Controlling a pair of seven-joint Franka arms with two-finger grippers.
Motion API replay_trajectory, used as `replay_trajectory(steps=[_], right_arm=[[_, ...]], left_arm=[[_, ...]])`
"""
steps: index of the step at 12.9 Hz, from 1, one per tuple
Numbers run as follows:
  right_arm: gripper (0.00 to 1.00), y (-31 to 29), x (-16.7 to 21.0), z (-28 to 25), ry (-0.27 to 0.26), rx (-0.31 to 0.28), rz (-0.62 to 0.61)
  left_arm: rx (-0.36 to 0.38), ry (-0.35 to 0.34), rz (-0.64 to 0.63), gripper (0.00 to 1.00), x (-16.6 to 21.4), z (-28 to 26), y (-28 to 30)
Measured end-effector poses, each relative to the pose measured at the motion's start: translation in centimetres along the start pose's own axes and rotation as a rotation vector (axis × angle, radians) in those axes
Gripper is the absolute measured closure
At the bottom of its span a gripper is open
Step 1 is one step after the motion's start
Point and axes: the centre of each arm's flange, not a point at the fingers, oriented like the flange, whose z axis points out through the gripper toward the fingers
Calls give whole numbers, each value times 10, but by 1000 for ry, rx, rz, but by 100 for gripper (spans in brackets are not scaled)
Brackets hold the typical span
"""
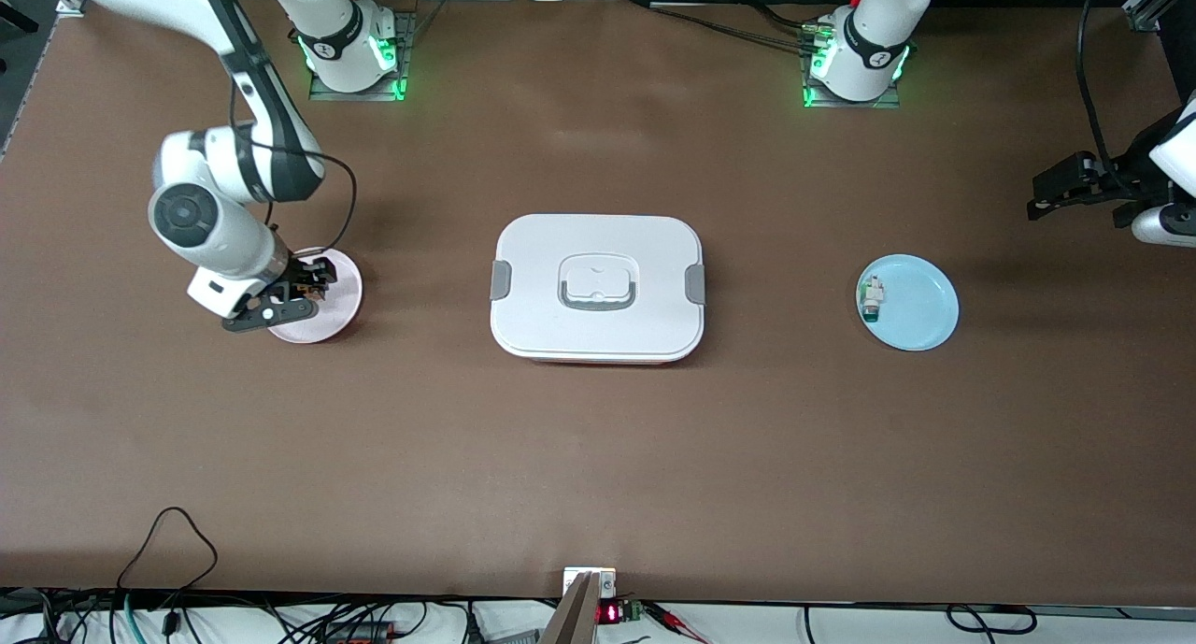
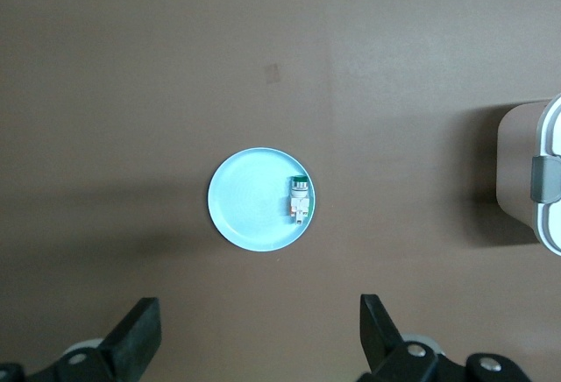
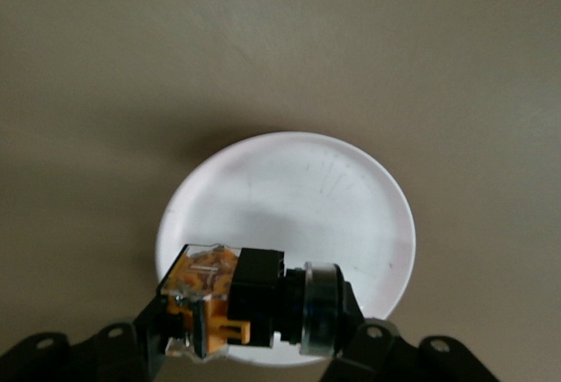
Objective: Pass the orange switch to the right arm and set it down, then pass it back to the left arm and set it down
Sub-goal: 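Lift the switch with the right gripper over the white box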
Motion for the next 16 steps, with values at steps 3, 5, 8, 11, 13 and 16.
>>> replay_trajectory(steps=[3, 5, 8, 11, 13, 16], right_arm=[[27, -11, 10, -103, 59, 64, 14], [27, -9, 9, -151, 117, 83, -23], [27, -20, 12, -201, 180, 142, -137], [27, -44, 17, -228, 257, 254, -290], [27, -57, 21, -234, 320, 293, -429], [27, -90, 33, -239, 455, 357, -637]], left_arm=[[0, 0, 0, 0, 0, 0, 0], [0, -2, 0, 0, 0, 0, 0], [-1, -8, 3, 0, -1, 1, 2], [-1, -10, 3, 0, -1, 1, 2], [-1, -10, 3, 0, -1, 1, 2], [-1, -11, 3, 0, -1, 1, 2]])
